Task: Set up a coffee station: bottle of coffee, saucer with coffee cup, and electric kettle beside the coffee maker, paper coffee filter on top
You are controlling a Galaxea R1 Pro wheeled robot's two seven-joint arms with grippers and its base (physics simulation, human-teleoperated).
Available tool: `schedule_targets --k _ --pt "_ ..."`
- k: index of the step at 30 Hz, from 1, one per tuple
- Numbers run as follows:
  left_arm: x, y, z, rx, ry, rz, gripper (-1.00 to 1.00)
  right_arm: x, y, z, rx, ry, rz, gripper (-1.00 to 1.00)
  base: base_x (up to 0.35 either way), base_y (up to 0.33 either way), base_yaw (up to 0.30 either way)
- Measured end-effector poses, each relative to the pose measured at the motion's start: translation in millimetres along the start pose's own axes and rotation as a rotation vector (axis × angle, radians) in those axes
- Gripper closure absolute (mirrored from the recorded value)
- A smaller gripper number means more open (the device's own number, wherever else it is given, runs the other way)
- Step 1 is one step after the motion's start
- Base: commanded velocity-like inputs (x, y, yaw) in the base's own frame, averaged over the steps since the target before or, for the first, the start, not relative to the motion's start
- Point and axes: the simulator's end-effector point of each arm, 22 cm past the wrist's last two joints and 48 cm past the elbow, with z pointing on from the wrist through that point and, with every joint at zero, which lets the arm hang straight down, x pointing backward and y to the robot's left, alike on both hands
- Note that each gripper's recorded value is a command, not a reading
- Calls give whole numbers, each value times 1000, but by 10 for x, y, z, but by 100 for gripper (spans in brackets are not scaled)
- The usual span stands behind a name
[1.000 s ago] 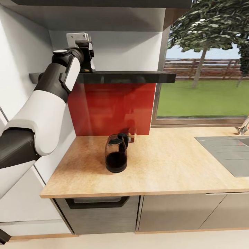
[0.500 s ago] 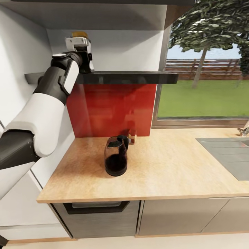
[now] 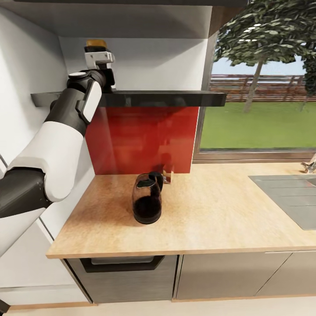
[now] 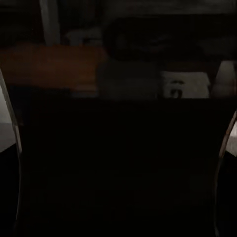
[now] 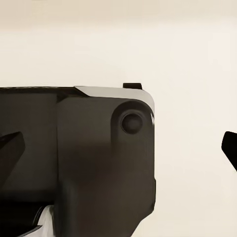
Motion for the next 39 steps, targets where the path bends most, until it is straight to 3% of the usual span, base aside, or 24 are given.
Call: schedule_targets --k 23,33,39 --pt "3 110 14 8 36 9 100 0 2 0 -1 0 -2 -100 0 0 -3" --pt "-132 103 -23 8 4 11 100 1 0 1 0 1 0 -100 0 -8 -236" --pt "-107 97 -25 7 6 18 100 1 -1 0 0 1 -1 -100 0 -233 -264"
